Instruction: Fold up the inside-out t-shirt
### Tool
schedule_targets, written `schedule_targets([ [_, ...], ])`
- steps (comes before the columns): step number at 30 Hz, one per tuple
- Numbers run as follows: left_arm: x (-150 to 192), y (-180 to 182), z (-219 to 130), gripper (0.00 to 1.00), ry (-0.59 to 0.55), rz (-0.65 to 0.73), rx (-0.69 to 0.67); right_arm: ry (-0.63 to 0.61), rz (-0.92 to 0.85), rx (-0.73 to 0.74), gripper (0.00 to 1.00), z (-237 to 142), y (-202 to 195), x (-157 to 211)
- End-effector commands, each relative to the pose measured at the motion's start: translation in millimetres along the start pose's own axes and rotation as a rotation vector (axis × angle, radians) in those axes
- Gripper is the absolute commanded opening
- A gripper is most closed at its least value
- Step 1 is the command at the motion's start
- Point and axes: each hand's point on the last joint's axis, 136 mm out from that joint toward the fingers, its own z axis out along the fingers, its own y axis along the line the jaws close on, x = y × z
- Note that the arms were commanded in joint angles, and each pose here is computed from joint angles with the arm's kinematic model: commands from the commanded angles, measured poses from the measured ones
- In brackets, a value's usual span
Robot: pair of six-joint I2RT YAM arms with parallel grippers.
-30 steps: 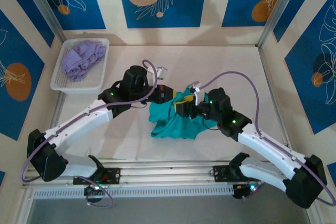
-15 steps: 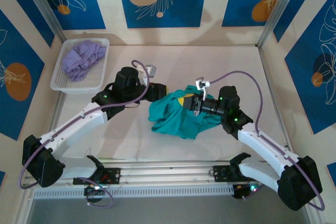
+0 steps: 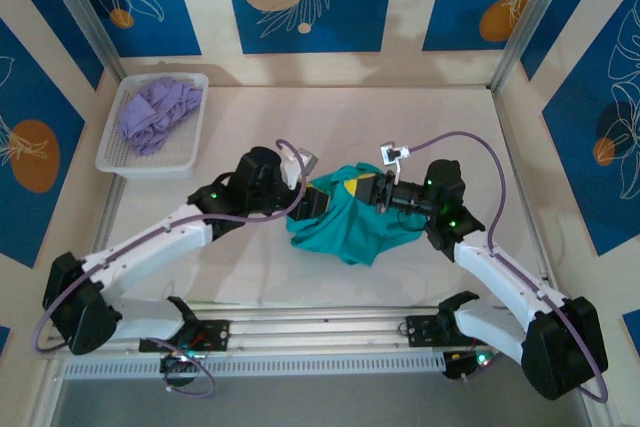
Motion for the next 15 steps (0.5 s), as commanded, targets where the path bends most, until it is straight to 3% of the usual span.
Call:
schedule_targets([
  [1,-8,6,9,0.31,-0.002,0.051,-0.013,0.018,-0.062,-0.032,0.0,-11,16,-6],
  [4,-25,-13,-4,0.0,-0.081,-0.021,0.181,0.023,-0.102,0.092,0.0,-23,-2,-2],
  [9,-52,-64,-59,0.0,-0.266,-0.021,0.564,0.006,-0.113,0.225,0.0,-28,-24,-6],
  [15,-46,-90,-86,0.0,-0.27,0.041,0.717,0.023,-0.047,0.234,0.01,-19,-31,-11],
])
